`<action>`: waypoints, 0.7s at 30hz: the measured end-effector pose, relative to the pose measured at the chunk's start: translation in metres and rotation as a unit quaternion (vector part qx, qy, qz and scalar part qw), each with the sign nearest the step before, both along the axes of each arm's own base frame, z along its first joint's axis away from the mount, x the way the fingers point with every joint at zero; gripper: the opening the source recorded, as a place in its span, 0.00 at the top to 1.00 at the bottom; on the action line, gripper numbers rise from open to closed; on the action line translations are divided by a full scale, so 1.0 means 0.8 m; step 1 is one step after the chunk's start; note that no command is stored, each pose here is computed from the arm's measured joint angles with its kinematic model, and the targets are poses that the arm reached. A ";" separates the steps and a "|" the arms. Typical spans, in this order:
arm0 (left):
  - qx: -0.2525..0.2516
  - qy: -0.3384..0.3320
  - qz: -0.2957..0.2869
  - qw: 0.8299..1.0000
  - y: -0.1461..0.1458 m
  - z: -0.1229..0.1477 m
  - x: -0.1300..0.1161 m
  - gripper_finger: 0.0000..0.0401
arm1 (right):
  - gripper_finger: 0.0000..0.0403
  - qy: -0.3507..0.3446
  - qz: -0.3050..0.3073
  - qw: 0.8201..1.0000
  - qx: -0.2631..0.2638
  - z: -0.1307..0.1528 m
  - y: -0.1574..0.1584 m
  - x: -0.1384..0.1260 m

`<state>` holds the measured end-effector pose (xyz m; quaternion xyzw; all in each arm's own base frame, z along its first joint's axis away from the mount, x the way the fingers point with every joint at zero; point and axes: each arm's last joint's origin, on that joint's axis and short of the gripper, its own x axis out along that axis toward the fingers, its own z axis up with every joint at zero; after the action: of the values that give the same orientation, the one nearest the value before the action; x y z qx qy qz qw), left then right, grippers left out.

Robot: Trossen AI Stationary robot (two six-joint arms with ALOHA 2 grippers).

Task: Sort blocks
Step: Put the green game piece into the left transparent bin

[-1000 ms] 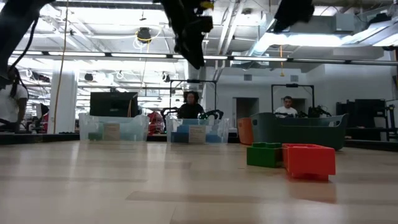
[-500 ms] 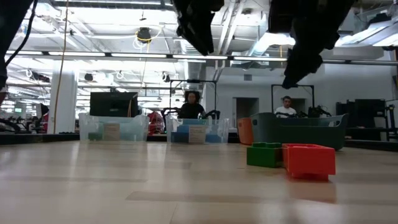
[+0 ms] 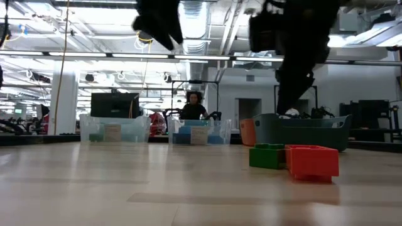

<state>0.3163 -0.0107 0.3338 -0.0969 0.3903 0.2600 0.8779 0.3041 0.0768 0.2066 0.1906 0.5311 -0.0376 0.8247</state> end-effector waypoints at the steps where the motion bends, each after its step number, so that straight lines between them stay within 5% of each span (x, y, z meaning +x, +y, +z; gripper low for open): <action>1: -0.002 -0.009 0.016 1.000 -0.001 0.004 -0.009 0.49 | 0.33 0.013 -0.010 1.000 0.001 -0.001 0.001 0.008; 9: -0.002 -0.042 0.129 0.991 0.007 0.046 -0.086 0.49 | 0.33 0.078 -0.023 0.997 -0.010 -0.005 0.027 0.062; 21: 0.011 0.025 0.132 0.991 0.005 0.047 -0.122 0.49 | 0.33 0.133 -0.041 0.990 -0.032 -0.039 0.064 0.070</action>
<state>0.2189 -0.0067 0.3717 -0.1314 0.3934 0.3799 0.8268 0.3601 0.1279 0.1757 0.1787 0.6261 -0.1136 0.7505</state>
